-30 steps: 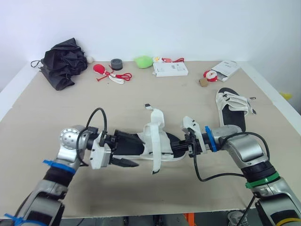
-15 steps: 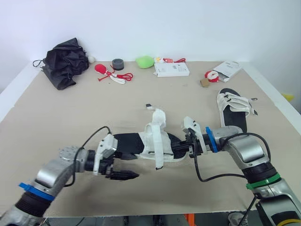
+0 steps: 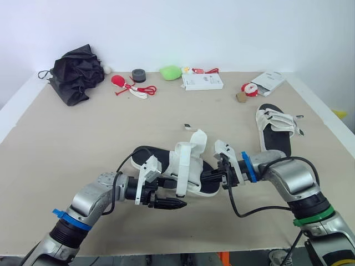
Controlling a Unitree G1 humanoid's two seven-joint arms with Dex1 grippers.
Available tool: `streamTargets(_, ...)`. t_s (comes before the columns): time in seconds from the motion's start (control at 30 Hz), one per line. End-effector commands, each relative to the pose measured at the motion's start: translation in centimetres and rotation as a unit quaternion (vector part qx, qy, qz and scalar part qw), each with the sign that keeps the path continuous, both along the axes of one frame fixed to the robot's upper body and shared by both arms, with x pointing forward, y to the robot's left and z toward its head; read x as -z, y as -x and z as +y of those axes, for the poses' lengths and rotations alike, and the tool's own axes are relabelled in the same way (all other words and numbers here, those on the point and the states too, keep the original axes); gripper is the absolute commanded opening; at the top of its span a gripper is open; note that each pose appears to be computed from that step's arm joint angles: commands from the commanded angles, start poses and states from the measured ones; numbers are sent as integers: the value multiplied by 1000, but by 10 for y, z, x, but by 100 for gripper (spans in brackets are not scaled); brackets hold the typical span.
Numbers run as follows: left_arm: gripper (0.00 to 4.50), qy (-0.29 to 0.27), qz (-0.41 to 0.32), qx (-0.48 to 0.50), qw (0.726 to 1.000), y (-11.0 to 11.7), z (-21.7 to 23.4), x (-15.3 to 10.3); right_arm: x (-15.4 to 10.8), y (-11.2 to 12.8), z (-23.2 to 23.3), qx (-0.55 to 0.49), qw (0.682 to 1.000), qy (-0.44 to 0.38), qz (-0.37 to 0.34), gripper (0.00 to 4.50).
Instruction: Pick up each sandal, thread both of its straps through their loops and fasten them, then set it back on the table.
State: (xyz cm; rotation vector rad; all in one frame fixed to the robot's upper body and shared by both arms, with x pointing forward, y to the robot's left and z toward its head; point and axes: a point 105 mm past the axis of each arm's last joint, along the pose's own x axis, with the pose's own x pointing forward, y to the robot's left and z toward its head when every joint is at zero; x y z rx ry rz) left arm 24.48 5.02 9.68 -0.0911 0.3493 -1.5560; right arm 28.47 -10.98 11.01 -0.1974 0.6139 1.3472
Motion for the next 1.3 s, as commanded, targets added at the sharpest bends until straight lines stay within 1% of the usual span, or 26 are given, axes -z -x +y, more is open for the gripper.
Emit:
streamTargets(0.03,360,-3,-10,19,1000,3,-2,-2,7,7,1,-5,1000,9,17,0)
streamTargets(0.13,360,-4,-7,20,1000,3,-4,-1,8,7,2,-4,1000,7,18,0)
streamTargets(0.2,307,-4,-6,19,1000,1,-4,-1,9,7,3,-4,1000,7,17,0)
streamTargets(0.23,274,-5,-3,20,1000,1,-4,-1,9,7,3,-4,1000,7,17,0)
streamTargets(0.3,171,-8,0,20,1000,-1,-3,0,8,6,3,-3,1000,7,15,0)
streamTargets(0.33,131,-10,1,19,1000,-2,-2,0,8,6,3,-3,1000,7,15,0)
streamTargets(0.37,79,-10,2,18,1000,-2,-2,0,8,5,3,-3,1000,8,14,0)
streamTargets(0.43,3,-7,11,11,1000,-5,-3,0,7,5,3,-3,1000,7,13,0)
streamTargets(0.63,3,-15,26,10,1000,-4,-2,5,7,6,3,-3,1000,5,12,0)
streamTargets(0.7,3,-12,38,25,999,0,2,1,7,6,3,-3,1000,5,12,0)
streamTargets(0.77,3,1,55,60,997,4,14,-15,6,7,2,-4,1000,5,12,0)
streamTargets(0.9,3,4,84,104,991,2,34,-47,6,6,2,-4,1000,4,10,0)
streamTargets(1.0,3,11,118,133,984,-2,39,-78,6,3,3,-4,1000,2,7,0)
streamTargets(1.07,3,15,129,138,982,-4,39,-88,6,2,4,-4,1000,1,5,0)
streamTargets(1.13,3,30,141,127,981,-16,33,-97,6,0,6,-4,1000,-4,3,0)
streamTargets(1.17,3,34,141,116,983,-24,29,-97,7,0,8,-4,1000,-6,2,0)
streamTargets(1.23,3,32,142,99,984,-35,23,-91,7,-1,9,-4,1000,-8,0,0)
streamTargets(1.3,3,25,143,86,986,-45,17,-80,7,-1,10,-4,1000,-10,-1,0)
